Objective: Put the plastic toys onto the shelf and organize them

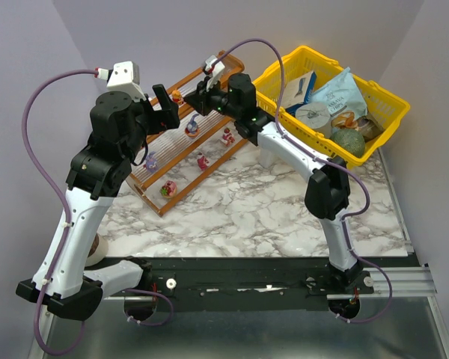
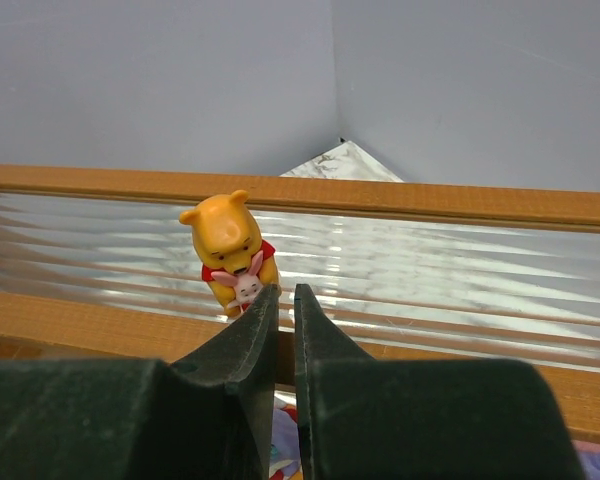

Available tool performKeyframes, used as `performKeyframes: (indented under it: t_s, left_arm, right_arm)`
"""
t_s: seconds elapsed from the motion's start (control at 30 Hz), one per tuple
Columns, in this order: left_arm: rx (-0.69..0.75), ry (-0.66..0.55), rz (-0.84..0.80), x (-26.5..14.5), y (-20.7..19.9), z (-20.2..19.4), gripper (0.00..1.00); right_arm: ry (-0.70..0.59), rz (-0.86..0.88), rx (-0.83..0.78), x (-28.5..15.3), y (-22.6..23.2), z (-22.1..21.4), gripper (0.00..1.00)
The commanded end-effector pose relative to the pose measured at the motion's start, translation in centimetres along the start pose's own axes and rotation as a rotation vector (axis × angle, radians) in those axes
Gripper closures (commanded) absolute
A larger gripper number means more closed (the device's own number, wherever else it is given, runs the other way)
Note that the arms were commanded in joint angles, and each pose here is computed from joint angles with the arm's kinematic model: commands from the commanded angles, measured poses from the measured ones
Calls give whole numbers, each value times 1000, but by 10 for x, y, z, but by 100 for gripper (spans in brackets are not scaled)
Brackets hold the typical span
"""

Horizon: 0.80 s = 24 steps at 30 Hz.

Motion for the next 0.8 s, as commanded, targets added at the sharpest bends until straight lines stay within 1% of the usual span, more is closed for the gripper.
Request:
performKeyframes:
  t_s: [0.0,0.77]
  left_arm:
    - [3,-12,10,-4,2,5,1]
    - [-2,-10,15,-8,4,2,1]
  right_arm:
    - [65,35,8,-3,9,-17,82]
    - [59,37,-15,-12,17,-20,82]
Point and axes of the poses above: each gripper's point midway between its finger pads, its own x axis out along the fingers, its own y axis along the line the jaws close on, z = x × y, the point moved 5 cm from there along -x, back along the fingers, and after that the axes turned 7 degrees about x, right-handed, at the moved point
